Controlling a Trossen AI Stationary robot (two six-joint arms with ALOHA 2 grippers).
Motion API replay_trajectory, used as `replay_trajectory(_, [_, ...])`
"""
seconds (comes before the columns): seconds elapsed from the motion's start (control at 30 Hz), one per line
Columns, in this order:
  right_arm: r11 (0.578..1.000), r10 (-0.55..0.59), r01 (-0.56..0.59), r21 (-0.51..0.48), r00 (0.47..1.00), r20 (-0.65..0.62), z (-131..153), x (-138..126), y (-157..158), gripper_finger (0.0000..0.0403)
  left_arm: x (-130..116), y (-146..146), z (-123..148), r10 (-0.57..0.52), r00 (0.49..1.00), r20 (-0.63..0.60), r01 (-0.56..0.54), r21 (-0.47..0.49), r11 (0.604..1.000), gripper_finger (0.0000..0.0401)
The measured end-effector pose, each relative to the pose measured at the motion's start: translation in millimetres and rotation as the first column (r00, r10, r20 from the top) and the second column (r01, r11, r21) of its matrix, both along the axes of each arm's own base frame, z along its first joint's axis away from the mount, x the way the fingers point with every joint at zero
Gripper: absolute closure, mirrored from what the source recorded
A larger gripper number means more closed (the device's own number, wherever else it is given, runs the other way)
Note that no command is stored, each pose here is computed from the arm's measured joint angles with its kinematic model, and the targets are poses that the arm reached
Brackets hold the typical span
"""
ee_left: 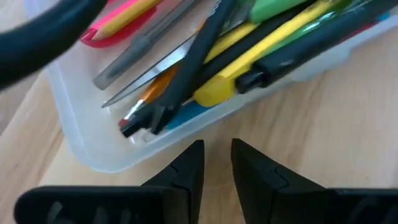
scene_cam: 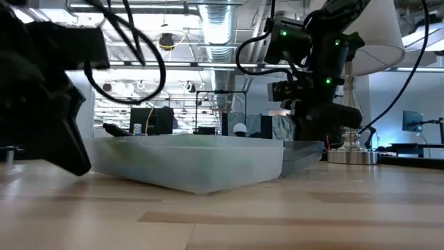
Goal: Pick & place school supplies into a supply box
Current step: Close the black supply box
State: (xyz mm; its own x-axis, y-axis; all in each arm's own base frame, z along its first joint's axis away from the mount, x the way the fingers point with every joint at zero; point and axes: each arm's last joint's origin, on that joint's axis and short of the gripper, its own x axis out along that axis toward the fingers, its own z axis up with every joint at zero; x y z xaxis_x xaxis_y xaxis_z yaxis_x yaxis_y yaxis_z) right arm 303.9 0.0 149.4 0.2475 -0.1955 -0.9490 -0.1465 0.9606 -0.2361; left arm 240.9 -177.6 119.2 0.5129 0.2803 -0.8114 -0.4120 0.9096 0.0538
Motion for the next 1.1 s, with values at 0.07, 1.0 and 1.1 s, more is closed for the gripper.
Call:
replay_trajectory(0.07, [1.0, 0.014, -0.014, 0.018, 1.0, 0.001, 0, 0, 4, 0.0337, 2, 2, -2, -0.003, 1.0, -0.016, 0.003, 0.002, 1.0, 0.0324])
replay_trajectory(1.0, [1.0, 0.009, -0.01, 0.022, 0.998, 0.056, 25, -13, 32, 0.0337, -7, 13, -7, 0.041, 0.994, -0.103, -0.028, 0.123, 0.992, 0.0324])
replay_trajectory(1.1, [0.999, 0.025, -0.028, 0.019, 0.991, 0.129, 42, -17, 37, 0.0337, -8, 13, -7, 0.044, 0.993, -0.108, -0.029, 0.132, 0.991, 0.0324])
